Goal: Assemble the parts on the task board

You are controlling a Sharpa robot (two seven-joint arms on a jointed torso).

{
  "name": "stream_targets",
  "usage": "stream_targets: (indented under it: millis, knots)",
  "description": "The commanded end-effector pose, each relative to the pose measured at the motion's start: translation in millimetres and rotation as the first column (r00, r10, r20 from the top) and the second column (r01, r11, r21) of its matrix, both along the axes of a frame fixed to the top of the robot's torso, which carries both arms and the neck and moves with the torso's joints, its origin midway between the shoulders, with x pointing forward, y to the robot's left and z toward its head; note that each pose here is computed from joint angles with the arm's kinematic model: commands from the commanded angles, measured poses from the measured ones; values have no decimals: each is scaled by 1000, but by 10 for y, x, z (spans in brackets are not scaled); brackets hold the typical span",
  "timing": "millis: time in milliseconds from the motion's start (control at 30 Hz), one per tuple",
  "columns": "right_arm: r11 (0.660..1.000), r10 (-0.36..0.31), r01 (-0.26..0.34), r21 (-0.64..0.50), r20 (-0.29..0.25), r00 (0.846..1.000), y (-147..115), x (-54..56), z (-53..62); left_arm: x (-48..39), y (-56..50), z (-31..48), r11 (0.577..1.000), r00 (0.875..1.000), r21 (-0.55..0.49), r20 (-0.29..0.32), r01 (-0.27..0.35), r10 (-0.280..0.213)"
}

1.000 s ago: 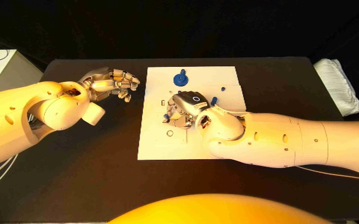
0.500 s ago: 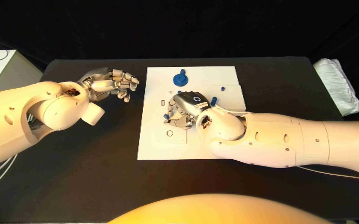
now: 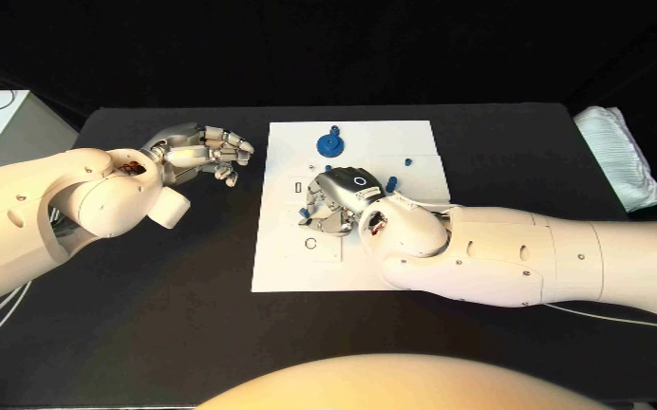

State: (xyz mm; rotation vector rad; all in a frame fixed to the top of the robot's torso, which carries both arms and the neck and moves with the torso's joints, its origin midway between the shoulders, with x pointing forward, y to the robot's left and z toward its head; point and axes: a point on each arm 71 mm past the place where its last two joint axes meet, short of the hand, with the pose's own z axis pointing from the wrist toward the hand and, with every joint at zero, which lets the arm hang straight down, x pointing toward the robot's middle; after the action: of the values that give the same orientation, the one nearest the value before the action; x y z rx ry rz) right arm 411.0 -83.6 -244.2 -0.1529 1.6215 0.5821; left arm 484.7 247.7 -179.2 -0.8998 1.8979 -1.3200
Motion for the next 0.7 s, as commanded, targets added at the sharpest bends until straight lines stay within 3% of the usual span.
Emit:
stream_targets:
  millis: [33, 700]
  knots:
    - [1000, 17, -17, -11, 7, 1000, 14, -12, 2, -6, -19, 4, 1000, 1000, -3, 0, 18, -18]
    - [1000, 19, -19, -12, 6, 1000, 12, -21, 5, -4, -7, 0, 1000, 1000, 2, -3, 16, -16]
